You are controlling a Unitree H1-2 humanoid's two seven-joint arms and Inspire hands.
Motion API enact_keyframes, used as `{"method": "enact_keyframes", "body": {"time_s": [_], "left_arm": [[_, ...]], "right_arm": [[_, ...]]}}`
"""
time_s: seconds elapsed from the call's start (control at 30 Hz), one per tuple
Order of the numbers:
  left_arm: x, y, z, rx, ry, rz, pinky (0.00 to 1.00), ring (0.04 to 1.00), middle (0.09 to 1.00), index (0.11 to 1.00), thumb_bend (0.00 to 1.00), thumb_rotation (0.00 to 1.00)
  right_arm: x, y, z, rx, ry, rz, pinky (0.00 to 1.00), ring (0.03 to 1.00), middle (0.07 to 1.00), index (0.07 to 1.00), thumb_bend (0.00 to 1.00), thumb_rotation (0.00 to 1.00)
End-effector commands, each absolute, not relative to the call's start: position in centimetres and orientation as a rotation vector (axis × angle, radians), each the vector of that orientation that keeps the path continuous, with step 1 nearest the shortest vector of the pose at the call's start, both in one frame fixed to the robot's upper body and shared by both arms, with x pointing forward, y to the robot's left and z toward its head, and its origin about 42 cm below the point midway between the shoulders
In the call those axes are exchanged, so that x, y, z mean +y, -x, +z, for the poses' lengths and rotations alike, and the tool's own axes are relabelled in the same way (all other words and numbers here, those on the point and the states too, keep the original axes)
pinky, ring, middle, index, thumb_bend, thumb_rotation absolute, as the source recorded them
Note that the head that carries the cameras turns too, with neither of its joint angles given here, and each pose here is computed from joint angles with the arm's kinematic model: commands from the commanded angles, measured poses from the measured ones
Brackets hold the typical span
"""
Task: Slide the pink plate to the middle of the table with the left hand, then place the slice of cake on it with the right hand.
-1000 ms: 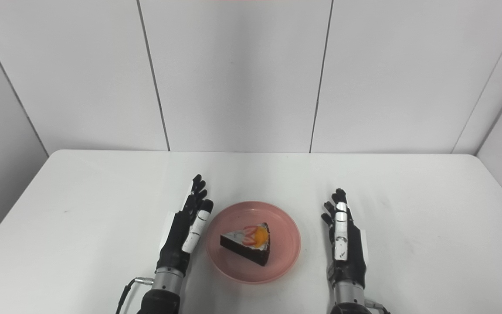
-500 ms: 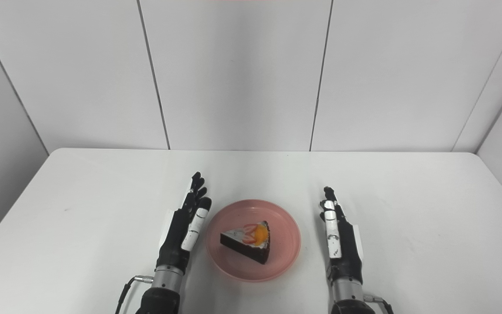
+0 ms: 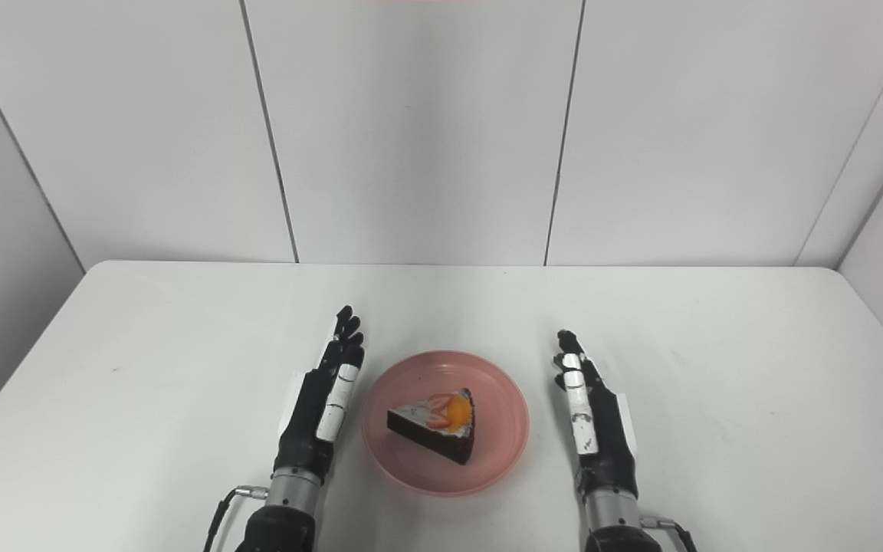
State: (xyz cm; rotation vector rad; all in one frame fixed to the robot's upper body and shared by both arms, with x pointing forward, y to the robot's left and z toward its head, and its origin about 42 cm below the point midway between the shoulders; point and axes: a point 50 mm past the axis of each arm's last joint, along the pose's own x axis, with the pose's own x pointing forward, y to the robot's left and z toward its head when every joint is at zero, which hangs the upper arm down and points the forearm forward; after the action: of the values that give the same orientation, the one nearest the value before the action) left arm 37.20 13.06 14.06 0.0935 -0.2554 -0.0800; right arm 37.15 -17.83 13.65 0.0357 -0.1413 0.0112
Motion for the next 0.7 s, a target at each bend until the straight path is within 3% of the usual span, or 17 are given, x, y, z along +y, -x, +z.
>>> {"method": "enact_keyframes", "body": {"time_s": [0.0, 0.67], "left_arm": [[13.11, -36.77, 13.9, -0.259, -0.084, -0.079, 0.97, 0.963, 0.983, 0.986, 0.79, 1.0], [12.91, -36.56, 13.51, -0.248, -0.049, -0.077, 1.0, 0.966, 0.986, 1.0, 0.73, 1.0]], "right_arm": [[-17.66, -36.98, 13.63, -0.126, -0.035, 0.029, 0.9, 0.9, 0.913, 0.873, 0.76, 1.0], [-17.54, -37.02, 13.57, -0.129, -0.035, 0.052, 0.87, 0.885, 0.908, 0.868, 0.77, 1.0]]}}
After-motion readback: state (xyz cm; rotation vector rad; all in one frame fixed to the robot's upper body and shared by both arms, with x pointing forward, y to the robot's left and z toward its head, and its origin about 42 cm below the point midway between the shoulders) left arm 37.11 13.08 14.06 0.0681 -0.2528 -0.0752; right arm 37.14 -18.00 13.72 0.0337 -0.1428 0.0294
